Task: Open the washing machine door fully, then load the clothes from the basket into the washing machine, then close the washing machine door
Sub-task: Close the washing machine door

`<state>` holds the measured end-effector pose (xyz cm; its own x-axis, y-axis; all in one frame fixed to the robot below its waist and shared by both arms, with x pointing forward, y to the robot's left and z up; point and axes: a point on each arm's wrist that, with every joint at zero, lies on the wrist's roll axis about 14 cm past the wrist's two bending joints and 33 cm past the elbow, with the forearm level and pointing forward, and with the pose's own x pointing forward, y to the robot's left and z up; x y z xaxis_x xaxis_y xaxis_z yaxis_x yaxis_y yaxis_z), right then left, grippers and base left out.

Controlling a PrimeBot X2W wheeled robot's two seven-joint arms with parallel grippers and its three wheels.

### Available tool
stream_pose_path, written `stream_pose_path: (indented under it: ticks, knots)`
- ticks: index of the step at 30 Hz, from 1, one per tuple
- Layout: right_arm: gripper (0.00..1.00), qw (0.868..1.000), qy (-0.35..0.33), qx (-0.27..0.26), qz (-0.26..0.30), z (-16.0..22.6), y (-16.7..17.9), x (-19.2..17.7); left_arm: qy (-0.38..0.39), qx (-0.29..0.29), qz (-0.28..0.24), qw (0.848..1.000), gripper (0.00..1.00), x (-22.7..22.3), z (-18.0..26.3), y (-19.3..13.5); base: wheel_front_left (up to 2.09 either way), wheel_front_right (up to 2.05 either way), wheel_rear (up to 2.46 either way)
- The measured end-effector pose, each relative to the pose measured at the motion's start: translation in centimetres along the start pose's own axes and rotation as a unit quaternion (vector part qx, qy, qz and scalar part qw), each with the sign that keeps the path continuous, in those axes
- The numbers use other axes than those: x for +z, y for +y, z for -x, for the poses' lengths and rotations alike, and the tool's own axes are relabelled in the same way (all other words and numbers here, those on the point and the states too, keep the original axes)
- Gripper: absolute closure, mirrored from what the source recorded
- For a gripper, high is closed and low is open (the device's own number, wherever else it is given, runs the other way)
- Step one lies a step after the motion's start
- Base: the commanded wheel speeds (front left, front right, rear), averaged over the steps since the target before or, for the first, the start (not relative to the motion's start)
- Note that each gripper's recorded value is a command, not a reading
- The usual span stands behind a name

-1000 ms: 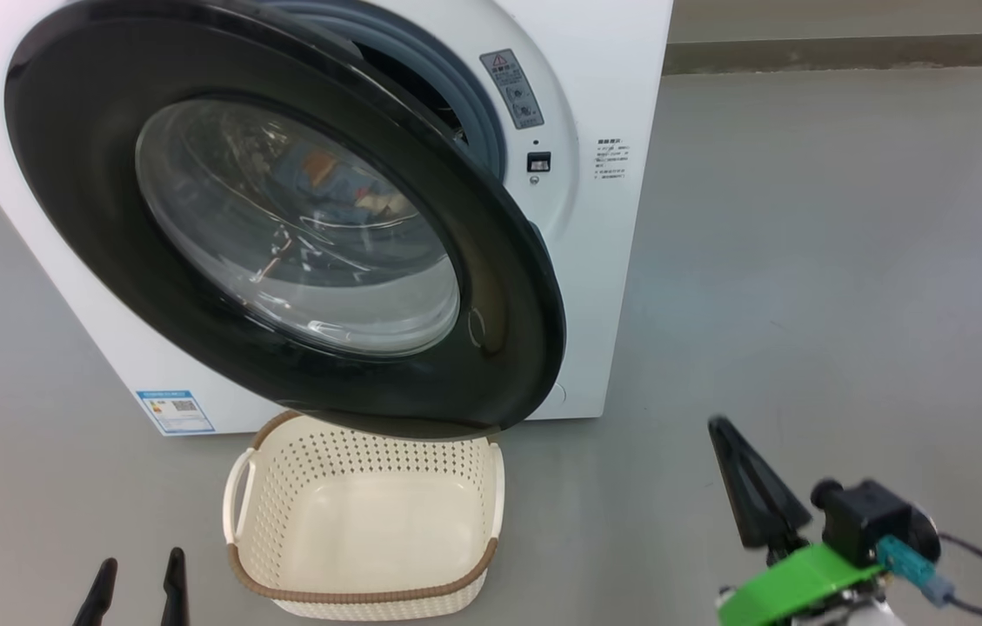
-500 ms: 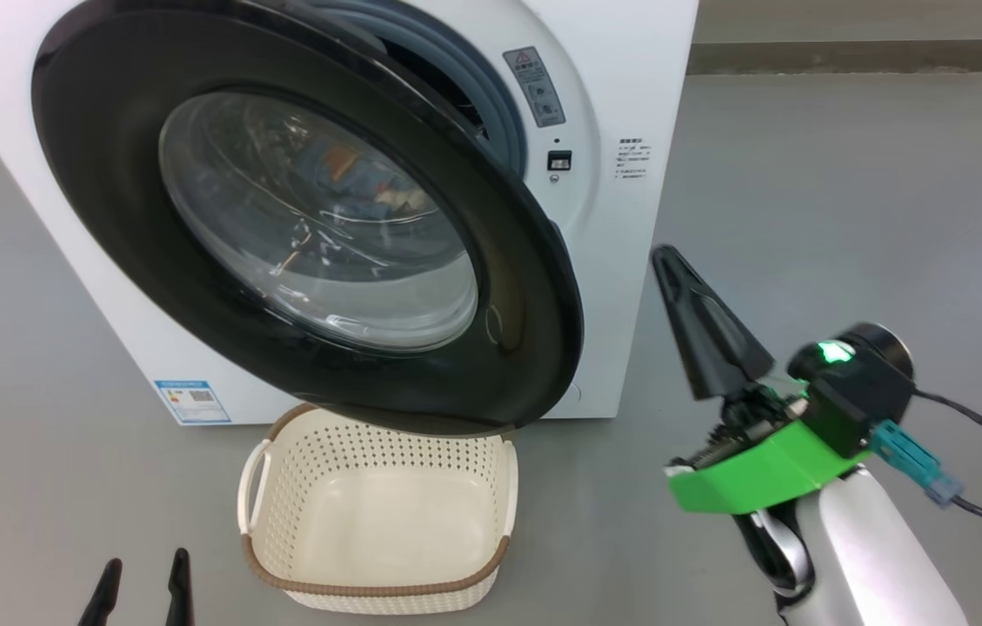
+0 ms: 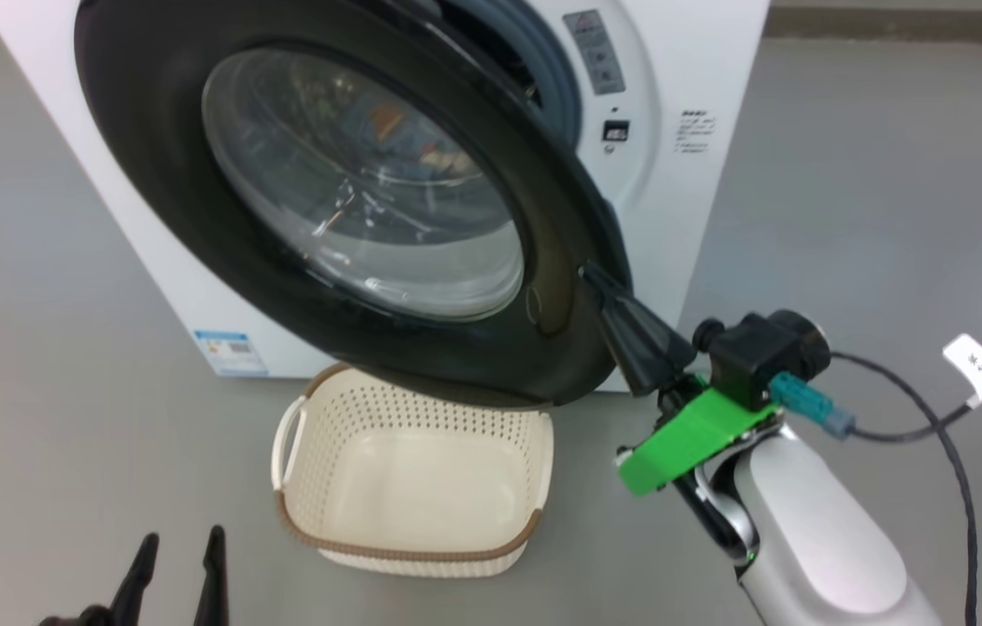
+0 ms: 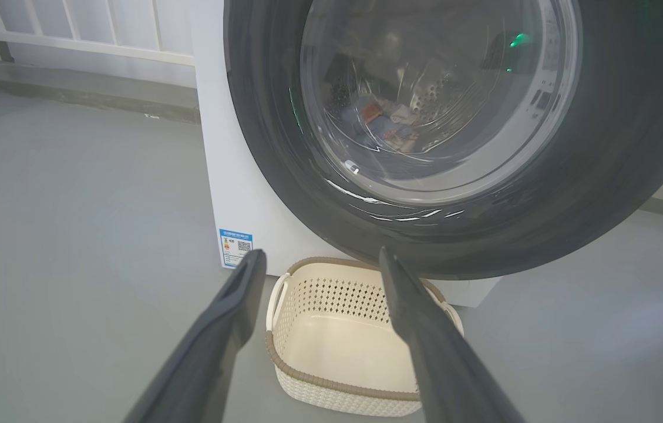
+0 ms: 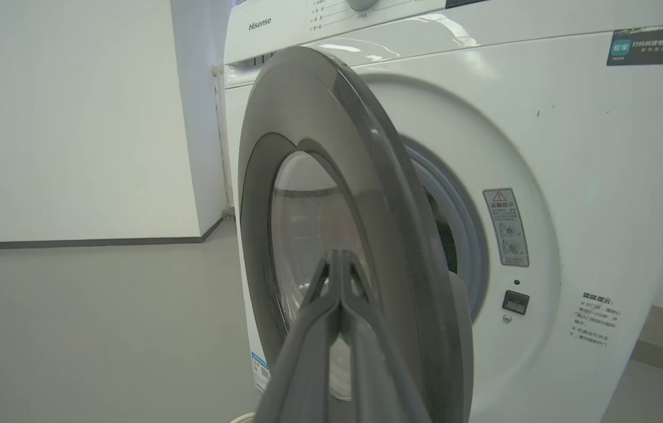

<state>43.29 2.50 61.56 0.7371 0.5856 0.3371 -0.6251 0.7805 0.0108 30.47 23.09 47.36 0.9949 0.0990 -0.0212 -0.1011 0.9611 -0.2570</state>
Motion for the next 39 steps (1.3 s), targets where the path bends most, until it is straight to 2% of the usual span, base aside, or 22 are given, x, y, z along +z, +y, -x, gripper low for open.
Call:
stream_pose_path:
  ticks: [8,17,31,39]
  knots:
    - [1.0,0.999,0.035,0.003,-0.011,-2.4,-1.0,-3.7,0.01,0.006,0.012,1.0,0.0,-0.5,-1.1,-0.1,0.0,0.0,0.0]
    - [1.0,0.999,0.047,0.007,-0.022,-4.1,-1.3,-6.0,0.024,0.039,0.007,0.999,0.0,-1.1,-0.9,1.9,0.0,0.0,0.0]
    - [1.0,0.999,0.046,0.001,0.003,-5.4,-3.9,-6.7,0.033,0.031,0.015,0.999,0.0,-1.6,-2.5,1.5,0.0,0.0,0.0]
    - [1.0,0.999,0.043,0.0,0.025,-7.4,-5.9,-7.4,0.036,0.024,0.013,0.999,0.0,-1.7,-4.1,1.3,0.0,0.0,0.0]
